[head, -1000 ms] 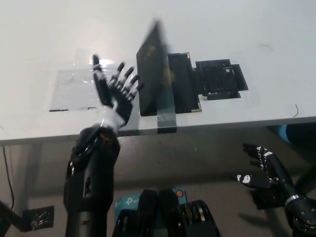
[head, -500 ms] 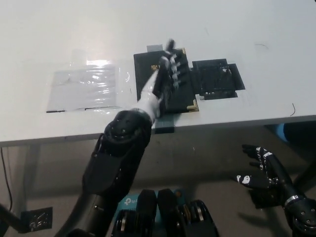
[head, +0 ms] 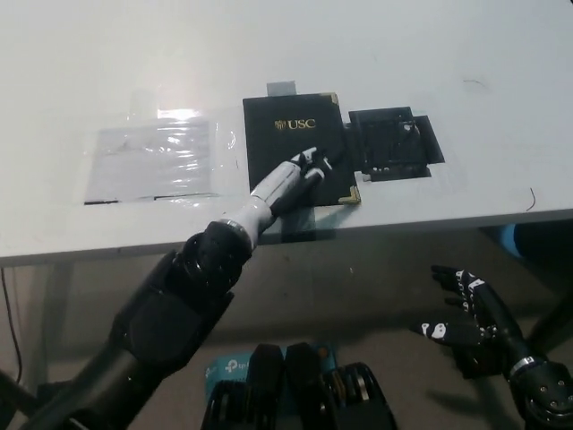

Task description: The robot uses its left hand to push the cover of the diary kept in the middle of the desk towards the right to close it

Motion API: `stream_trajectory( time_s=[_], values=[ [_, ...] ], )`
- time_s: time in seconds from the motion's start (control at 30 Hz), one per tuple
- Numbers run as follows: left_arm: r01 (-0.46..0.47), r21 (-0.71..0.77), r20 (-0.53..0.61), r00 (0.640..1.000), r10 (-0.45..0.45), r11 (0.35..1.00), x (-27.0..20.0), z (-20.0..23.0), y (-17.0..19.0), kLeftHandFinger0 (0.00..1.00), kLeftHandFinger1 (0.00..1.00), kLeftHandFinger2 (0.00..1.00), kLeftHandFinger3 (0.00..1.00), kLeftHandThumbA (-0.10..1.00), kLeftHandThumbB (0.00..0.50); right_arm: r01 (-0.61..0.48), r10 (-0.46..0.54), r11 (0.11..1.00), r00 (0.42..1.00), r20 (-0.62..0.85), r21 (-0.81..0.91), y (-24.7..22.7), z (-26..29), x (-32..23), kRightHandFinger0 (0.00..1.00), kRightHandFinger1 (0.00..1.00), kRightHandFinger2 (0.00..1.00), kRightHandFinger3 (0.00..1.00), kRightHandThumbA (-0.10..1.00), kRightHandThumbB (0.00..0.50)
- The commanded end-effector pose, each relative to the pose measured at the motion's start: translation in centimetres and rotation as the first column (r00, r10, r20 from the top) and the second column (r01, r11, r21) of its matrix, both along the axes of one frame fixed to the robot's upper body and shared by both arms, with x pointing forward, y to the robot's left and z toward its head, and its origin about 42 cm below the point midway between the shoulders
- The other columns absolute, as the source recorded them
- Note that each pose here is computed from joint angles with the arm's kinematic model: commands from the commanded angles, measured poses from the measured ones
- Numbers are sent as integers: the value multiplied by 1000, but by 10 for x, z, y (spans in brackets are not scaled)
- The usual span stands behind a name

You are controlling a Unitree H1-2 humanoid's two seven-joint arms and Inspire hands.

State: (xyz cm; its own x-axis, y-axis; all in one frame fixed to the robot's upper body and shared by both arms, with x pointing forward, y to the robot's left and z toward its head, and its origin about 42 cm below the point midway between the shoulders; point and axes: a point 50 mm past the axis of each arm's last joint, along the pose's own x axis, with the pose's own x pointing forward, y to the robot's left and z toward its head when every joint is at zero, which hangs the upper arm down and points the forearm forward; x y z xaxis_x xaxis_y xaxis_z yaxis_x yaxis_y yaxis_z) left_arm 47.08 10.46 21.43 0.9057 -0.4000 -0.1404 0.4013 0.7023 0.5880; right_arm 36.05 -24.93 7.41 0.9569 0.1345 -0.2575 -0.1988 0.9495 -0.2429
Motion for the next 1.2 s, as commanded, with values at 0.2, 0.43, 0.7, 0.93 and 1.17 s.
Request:
stream_trajectory(
  time_s=[0.2, 0.43, 0.7, 0.93, 1.17],
  values=[
    [58, 520, 171, 971, -170, 852, -3, -7, 20, 1000, 1000, 1000, 1000, 1000, 217, -30, 31, 999, 998, 56, -17, -1, 14, 6, 844, 895, 849, 838, 1000, 489],
    [79, 473, 196, 962, -192, 877, -12, 3, 12, 1000, 1000, 1000, 1000, 1000, 170, -12, 13, 1000, 999, 43, -19, -5, 11, 1, 850, 904, 853, 838, 1000, 497],
    [88, 199, 442, 881, -169, 976, -65, 86, 19, 1000, 1000, 1000, 1000, 1000, 270, 2, -2, 1000, 999, 39, -13, -10, 13, 6, 829, 890, 831, 804, 1000, 497],
    [162, -81, 615, 784, -79, 983, -151, 135, 50, 1000, 1000, 1000, 1000, 1000, 294, 14, -14, 1000, 999, 46, -10, -13, 13, 7, 824, 890, 828, 813, 1000, 499],
    [110, -382, 566, 812, 139, 918, -198, 117, 97, 1000, 1000, 1000, 1000, 1000, 277, 18, -18, 1000, 999, 42, -19, -14, 14, 8, 842, 901, 840, 824, 1000, 500]
  ],
)
